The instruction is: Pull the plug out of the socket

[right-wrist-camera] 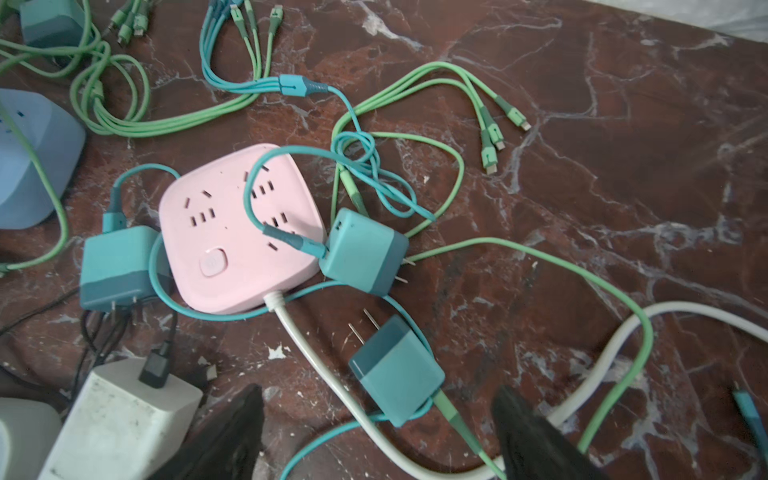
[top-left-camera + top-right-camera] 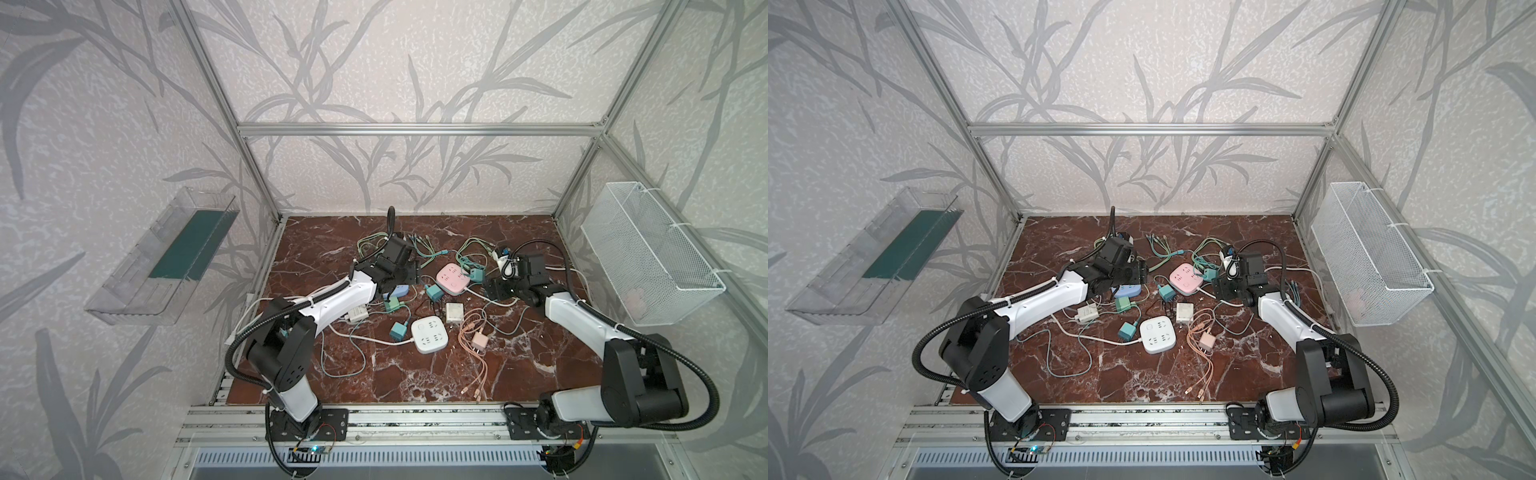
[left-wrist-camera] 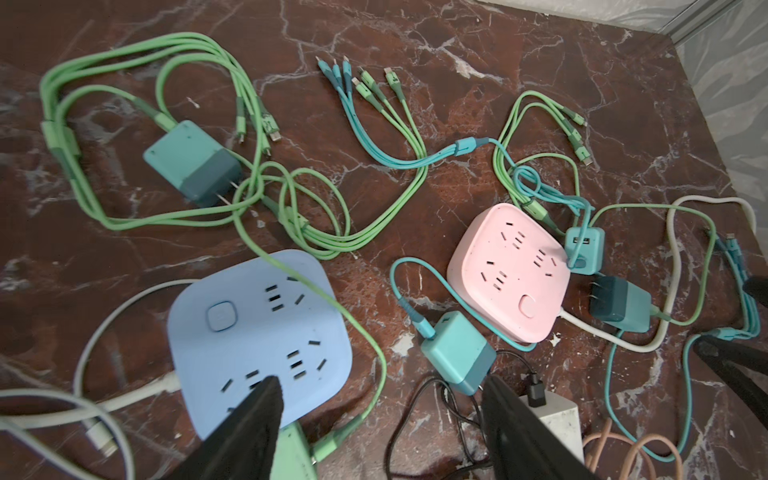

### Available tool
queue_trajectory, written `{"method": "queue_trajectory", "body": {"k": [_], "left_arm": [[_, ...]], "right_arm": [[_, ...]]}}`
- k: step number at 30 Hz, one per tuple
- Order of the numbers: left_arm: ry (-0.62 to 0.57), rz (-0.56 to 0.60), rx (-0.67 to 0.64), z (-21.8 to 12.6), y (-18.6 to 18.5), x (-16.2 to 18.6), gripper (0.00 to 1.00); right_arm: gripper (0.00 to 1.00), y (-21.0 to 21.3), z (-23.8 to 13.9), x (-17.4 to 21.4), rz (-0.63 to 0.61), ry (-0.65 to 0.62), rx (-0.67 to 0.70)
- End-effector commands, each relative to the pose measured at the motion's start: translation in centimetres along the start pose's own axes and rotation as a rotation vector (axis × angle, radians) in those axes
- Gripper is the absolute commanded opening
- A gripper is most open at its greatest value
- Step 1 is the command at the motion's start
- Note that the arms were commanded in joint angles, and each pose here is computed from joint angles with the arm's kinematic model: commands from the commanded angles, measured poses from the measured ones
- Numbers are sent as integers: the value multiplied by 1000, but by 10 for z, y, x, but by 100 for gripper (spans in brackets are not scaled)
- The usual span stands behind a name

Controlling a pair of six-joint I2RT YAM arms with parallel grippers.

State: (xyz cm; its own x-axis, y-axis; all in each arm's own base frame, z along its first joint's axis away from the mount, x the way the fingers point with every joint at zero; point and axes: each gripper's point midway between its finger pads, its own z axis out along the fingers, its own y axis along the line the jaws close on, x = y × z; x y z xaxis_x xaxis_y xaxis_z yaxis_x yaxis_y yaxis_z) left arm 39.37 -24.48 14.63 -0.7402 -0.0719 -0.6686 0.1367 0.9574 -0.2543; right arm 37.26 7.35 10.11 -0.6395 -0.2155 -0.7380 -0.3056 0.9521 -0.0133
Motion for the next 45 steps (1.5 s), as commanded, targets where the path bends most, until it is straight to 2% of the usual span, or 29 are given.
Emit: {"method": "queue_trajectory", "body": {"k": [1,10,15,22,26,31,33,37,42,45], "left_arm": [[-82,15,-99,-15,25,-13,81],[-172,41,-284,-57,82,-11,91],[-218,22,-422,-83,127,-7,99],[-297,89,-587,-113,178,0,99],[-342,130,-664,-118,201,1,100],[-396,174,-739,-111,229,0,100],[-439,149,-782,-111,242,-3,100],[-488,148,-734,-98,256,-4,100],[-534,39,-653,-80,283,7,99],[-577,37,-612,-79,285,2,99]], "right_arm": [[87,-15,-5,-27,-8,-229,96],[90,-28,-4,-23,-21,-421,189],[90,-27,11,-10,-25,-409,180],[95,-33,15,-2,-2,-427,203],[100,-33,15,-3,-1,-424,198],[99,-36,15,-3,9,-420,214],[99,-36,15,-2,9,-418,213],[99,-36,15,-2,8,-418,214],[99,-36,15,-3,8,-419,215],[99,-36,15,-3,9,-420,215]]}}
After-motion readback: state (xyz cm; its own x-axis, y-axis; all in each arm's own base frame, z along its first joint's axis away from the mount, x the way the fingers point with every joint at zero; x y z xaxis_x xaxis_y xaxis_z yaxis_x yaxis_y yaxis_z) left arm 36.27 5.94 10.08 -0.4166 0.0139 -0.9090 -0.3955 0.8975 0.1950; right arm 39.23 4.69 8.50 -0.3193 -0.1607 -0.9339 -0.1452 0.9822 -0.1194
